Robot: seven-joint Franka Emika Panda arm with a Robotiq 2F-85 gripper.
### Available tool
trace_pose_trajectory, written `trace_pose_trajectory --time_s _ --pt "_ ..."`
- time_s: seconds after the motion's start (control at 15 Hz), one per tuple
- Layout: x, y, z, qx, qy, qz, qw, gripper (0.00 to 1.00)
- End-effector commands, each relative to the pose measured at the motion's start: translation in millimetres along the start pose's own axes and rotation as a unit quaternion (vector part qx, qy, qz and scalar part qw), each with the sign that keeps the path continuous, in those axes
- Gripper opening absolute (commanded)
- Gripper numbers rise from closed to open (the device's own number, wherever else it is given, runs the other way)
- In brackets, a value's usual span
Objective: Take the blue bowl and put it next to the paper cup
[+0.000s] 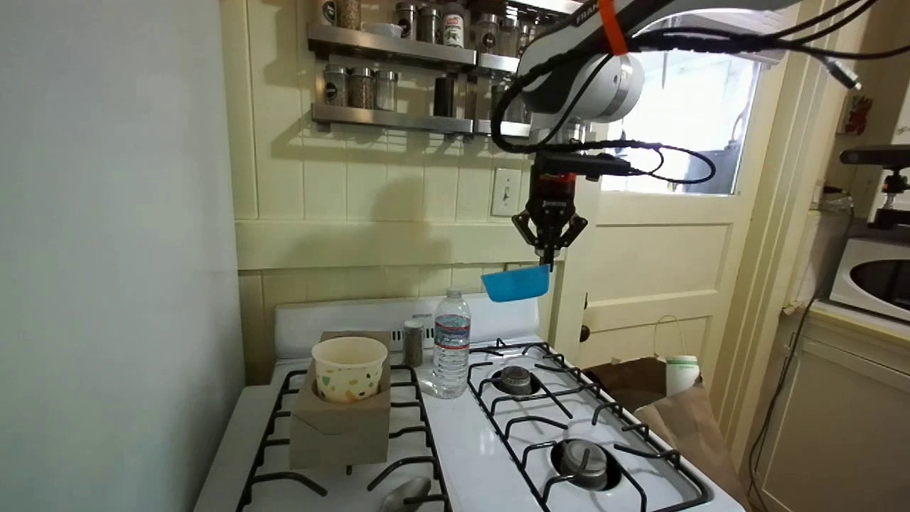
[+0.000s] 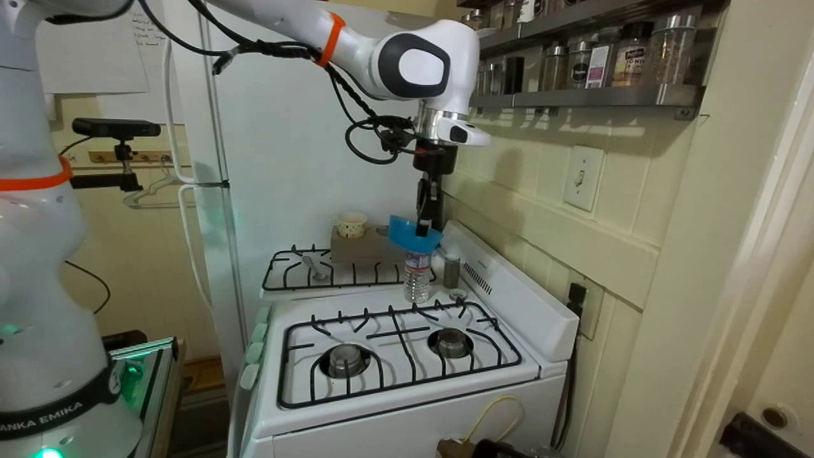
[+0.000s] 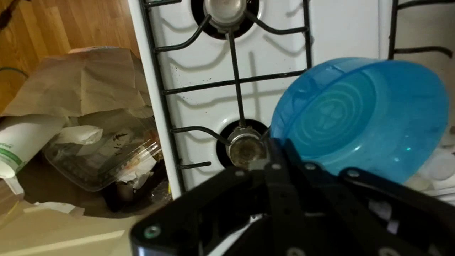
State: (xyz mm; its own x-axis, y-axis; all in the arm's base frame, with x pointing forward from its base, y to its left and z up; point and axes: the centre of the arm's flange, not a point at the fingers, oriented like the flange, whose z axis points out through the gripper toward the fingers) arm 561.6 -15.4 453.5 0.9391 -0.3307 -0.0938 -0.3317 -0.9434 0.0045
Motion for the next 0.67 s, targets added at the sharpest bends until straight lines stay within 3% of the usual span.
trace_pose_trajectory --time_s 0.0,0.33,0.4,0.6 --pt "-68.2 -16.9 -15.3 0.017 0.048 -0.086 0.995 0.01" --pt "-96.4 -58.7 -34.7 0.053 0.108 -0.198 0.9727 0.01" --pt "-82.3 -57.4 -39.8 0.028 0.092 -0.162 0.9822 0.04" --pt "-89.2 -65.7 -42.7 0.038 0.105 -0.187 0.9759 0.04"
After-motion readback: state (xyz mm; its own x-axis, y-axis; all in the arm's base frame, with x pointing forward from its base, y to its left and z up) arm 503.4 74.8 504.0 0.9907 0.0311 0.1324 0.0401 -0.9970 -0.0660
